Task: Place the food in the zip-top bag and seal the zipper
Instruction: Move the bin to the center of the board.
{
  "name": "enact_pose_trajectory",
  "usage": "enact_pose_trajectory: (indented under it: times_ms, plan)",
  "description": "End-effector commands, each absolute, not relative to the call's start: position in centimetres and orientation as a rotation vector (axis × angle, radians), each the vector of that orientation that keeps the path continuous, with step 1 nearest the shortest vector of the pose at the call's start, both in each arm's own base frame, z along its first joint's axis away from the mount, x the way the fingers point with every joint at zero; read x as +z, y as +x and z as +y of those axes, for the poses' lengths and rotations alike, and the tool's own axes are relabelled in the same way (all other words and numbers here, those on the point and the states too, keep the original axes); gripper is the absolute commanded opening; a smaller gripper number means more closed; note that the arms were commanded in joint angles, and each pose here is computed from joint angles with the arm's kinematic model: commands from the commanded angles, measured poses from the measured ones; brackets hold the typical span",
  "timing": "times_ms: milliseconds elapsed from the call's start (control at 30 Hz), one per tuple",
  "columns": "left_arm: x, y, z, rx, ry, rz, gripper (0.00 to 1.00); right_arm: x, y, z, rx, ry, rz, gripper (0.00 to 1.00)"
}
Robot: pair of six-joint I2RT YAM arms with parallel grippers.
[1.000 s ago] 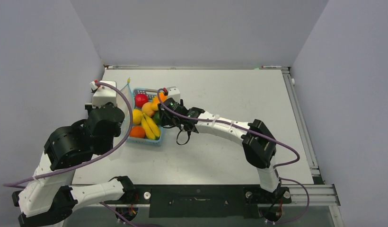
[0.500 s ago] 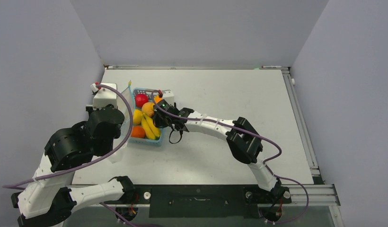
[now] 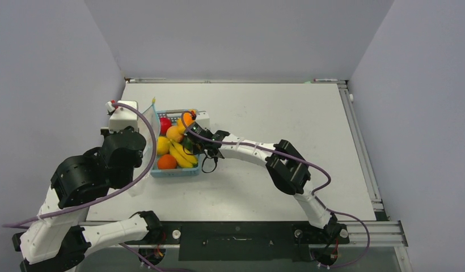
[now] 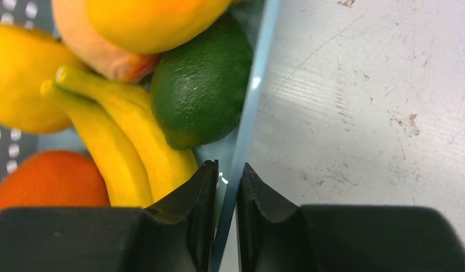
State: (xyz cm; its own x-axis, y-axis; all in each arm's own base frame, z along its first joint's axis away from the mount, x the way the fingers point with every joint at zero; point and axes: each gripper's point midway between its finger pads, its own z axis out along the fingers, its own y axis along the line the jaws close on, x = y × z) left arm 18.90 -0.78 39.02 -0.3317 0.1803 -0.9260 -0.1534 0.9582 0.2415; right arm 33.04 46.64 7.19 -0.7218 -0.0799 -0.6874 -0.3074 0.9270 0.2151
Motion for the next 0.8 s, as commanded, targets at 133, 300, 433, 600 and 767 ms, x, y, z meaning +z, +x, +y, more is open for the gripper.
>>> enact_pose_trajectory:
  times_ms: [133,300,433,600,767]
  plan:
    - [39.6,19.4,-1.4,0.298,-0.002,1.857,0.0,9.3,34.4,45.0,0.393,-0.222,2.322,0.07]
    - [39.5,19.6,-1.8,0.303,0.011,1.863,0.0,9.6,35.5,42.4,0.374,-0.204,2.331,0.05]
    - [39.4,19.9,-2.3,0.294,0.018,1.866,0.0,9.4,36.2,39.6,0.361,-0.218,2.348,0.05]
    - [39.1,20.3,-3.0,0.288,0.027,1.868,0.0,9.0,36.5,36.4,0.341,-0.266,2.378,0.05]
    - [38.8,20.7,-3.8,0.278,0.04,1.872,0.0,8.5,36.5,32.3,0.259,-0.307,2.409,0.05]
